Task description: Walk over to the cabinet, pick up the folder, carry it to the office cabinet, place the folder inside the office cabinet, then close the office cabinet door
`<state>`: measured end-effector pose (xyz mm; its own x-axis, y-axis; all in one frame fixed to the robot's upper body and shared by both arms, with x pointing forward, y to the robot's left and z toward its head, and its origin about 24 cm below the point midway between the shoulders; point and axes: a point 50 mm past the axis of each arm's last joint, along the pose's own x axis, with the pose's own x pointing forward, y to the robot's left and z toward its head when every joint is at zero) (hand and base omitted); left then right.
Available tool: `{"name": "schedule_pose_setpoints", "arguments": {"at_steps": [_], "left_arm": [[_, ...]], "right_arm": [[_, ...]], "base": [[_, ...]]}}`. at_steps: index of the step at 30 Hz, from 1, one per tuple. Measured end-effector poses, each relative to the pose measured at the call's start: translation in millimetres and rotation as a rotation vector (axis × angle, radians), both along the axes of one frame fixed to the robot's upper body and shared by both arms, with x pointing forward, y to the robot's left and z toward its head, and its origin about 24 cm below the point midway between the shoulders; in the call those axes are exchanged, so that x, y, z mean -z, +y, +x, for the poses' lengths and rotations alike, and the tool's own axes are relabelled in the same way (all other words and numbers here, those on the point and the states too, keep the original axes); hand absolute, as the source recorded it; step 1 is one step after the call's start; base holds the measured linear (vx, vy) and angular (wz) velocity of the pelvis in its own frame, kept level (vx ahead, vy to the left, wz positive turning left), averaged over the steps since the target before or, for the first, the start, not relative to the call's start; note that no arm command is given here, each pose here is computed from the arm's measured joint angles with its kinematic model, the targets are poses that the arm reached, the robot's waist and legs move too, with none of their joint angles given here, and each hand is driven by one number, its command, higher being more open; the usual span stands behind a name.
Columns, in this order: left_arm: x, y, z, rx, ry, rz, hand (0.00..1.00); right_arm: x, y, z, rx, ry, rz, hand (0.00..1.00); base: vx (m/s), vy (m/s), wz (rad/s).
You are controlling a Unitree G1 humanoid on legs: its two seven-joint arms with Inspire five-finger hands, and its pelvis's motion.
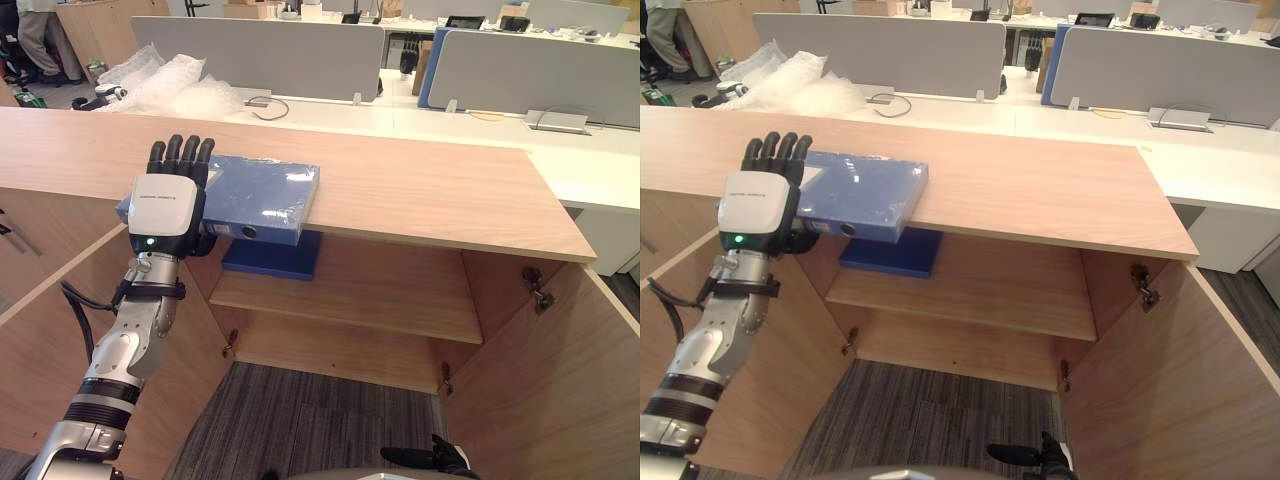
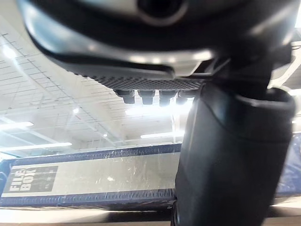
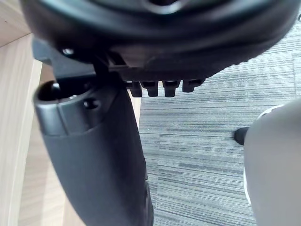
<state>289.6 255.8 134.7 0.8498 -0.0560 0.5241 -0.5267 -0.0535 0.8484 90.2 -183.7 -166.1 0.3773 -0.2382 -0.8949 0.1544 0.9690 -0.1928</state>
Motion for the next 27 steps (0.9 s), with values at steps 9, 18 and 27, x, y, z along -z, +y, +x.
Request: {"name": "schedule_pose_setpoints", "arguments": {"at_steps": [9,18,27], "left_arm": [[27.7,-13.2,4.1,0.078,0.145,0.065,0.00],[19.3,-8.6,11.6,0.035,0.059,-0.001,0.00],[14.3,-2.7,7.6,-0.021,-0.008,-0.102,0.00]], "right_arm": [[-0.9,-6.3,1.2,0.000,-0.003,-0.012,1.00],[-0.8,-18.7,-4.6,0.033,0.017,-0.036,1.00],[1.9,-24.8,-20.8,0.014,0.083,-0.056,1.00]], "base": [[0.00,0.000,0.00],[0.00,0.000,0.00],[0.00,0.000,0.00]]}}
